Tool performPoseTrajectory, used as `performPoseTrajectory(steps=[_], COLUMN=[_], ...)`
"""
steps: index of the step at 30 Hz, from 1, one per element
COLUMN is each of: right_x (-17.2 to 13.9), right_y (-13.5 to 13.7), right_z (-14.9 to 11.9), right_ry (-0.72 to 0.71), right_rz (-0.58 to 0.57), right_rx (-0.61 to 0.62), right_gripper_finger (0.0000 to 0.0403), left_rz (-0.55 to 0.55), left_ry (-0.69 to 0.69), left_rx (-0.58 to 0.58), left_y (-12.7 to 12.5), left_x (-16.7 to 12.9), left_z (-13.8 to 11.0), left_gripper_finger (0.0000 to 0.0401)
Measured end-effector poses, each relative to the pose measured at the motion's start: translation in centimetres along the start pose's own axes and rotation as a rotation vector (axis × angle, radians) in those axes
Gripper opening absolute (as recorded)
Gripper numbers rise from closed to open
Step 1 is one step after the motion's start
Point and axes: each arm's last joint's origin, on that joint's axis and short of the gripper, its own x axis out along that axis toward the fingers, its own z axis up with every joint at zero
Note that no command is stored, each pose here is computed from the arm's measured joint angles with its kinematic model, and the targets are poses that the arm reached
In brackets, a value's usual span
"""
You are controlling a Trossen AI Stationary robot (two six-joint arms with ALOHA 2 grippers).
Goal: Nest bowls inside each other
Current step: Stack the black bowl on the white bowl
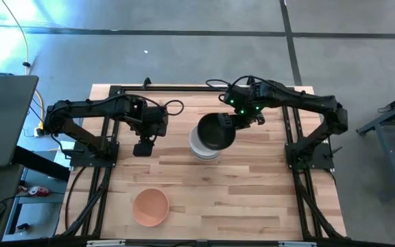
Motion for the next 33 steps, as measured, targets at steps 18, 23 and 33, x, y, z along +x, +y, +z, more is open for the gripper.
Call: performPoseTrajectory(steps=[18,23,33], right_x=[0.9,2.2,2.8], right_y=[5.5,5.4,5.1], right_z=[3.2,3.5,3.7], right_ry=[0.013,0.042,0.035], right_rz=[-0.143,-0.177,-0.213], right_rx=[-0.194,-0.211,-0.221], right_gripper_finger=[0.0000,0.0000,0.0000], left_rz=[0.001,0.002,0.005], left_ry=[-0.011,-0.033,-0.079], left_rx=[-0.030,-0.041,-0.059], left_y=[0.0,-0.1,-0.2], left_x=[-0.3,-0.9,-2.0], left_z=[-0.2,-0.7,-1.6], left_gripper_finger=[0.0225,0.0225,0.0225])
